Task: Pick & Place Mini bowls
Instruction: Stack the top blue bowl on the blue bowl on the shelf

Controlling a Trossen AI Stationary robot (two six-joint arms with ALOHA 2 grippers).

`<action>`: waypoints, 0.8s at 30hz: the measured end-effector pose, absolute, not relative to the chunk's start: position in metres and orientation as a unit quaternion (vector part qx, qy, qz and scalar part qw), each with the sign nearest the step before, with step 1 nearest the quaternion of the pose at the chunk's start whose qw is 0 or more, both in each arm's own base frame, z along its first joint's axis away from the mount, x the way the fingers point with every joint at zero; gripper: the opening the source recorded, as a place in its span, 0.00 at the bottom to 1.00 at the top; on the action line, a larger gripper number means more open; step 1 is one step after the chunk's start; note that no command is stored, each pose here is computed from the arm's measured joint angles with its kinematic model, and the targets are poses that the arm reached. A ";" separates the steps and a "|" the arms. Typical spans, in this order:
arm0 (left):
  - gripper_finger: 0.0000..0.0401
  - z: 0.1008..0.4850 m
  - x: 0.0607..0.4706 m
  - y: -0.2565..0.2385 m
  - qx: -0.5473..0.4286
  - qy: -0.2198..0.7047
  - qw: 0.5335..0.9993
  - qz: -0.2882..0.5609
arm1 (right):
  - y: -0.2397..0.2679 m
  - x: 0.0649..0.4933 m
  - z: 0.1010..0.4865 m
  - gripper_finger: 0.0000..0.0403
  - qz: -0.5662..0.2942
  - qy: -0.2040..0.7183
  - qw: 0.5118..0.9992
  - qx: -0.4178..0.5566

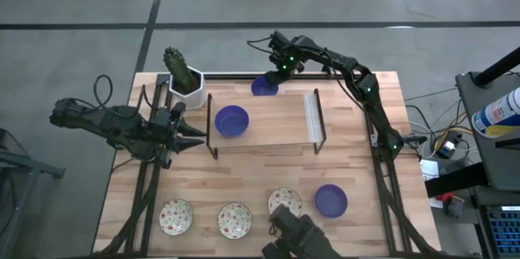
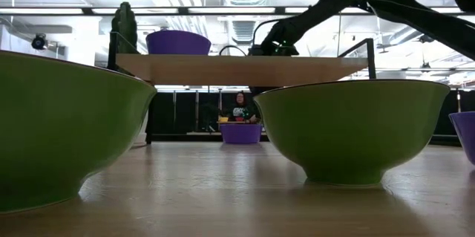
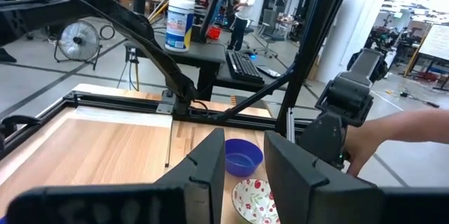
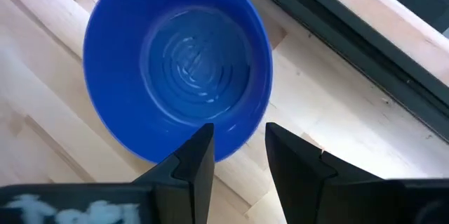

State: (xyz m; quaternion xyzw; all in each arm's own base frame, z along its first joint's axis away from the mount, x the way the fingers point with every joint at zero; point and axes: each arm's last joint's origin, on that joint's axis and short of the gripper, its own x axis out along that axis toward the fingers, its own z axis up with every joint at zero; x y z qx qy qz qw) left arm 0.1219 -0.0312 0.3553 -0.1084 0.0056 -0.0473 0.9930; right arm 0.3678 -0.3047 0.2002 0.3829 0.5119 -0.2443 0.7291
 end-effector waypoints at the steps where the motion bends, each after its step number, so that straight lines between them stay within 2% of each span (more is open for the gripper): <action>1: 0.24 0.355 0.122 -0.031 -0.108 0.006 0.993 -0.047 | -0.304 0.368 0.199 0.30 -0.244 0.513 0.728 0.383; 24: 0.24 0.355 0.122 -0.031 -0.110 0.005 0.993 -0.047 | -0.302 0.370 0.192 0.30 -0.254 0.508 0.721 0.397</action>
